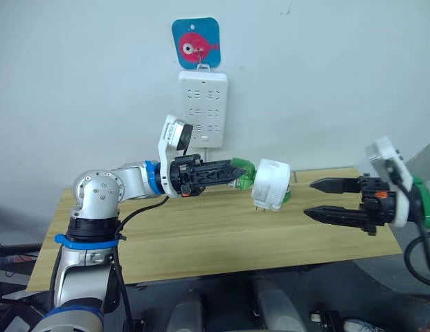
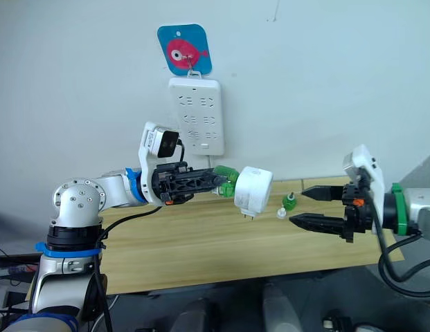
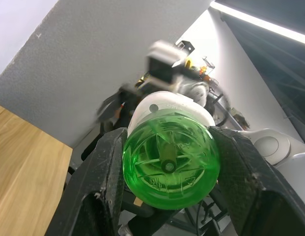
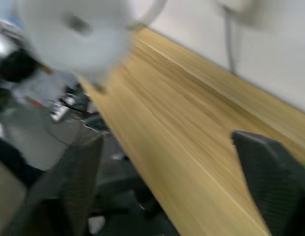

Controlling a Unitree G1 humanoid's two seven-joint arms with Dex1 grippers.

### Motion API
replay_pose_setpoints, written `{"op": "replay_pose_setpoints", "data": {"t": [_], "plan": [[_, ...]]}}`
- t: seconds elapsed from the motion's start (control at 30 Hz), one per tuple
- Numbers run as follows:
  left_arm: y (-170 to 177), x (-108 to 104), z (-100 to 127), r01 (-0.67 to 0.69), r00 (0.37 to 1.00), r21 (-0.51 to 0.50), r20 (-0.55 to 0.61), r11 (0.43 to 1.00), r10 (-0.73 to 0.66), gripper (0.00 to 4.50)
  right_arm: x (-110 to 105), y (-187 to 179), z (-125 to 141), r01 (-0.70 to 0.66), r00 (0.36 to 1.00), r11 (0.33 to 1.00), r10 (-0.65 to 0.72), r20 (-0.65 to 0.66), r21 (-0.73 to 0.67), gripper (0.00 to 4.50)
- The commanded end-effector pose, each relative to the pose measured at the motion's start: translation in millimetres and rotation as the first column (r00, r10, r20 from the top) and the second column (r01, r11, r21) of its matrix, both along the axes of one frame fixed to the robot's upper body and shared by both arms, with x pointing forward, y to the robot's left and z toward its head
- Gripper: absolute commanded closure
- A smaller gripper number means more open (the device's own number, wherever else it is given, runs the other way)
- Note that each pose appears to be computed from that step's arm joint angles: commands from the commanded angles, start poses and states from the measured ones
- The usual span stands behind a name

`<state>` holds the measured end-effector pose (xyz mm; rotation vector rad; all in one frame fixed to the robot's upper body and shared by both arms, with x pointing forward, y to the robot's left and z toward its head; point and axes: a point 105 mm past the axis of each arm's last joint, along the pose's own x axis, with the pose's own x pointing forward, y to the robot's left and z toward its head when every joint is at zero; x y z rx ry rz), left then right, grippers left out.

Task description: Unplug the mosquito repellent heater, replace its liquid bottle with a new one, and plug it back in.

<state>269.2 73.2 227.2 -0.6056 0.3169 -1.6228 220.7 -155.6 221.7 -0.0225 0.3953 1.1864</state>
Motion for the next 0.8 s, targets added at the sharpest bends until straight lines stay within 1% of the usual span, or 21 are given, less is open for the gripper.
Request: {"op": "replay_pose_setpoints", "data": {"t": [0.03,0.2,0.37,0.47,0.8], "plan": [[3,-1,9,0.002,0.999,-0.020,0.044,1.000,-0.001,2.20,-5,15,20,-0.031,0.997,0.998,0.026,0.072,0.063,0.00],[2,-1,9,0.010,0.999,-0.017,0.049,1.000,-0.009,2.20,-5,36,26,-0.034,0.996,0.992,0.025,0.080,0.122,0.00],[2,-2,9,0.017,0.999,-0.015,0.052,1.000,-0.017,2.20,2,48,29,-0.007,0.998,0.988,-0.003,0.062,0.157,0.00],[1,-2,9,0.019,0.998,-0.015,0.056,1.000,-0.018,2.20,-1,56,32,-0.039,0.999,0.979,0.035,0.021,0.202,0.00],[-2,-4,10,0.031,0.998,-0.027,0.058,0.999,-0.029,2.20,3,67,28,-0.049,0.998,0.971,0.058,-0.035,0.234,0.00]]}}
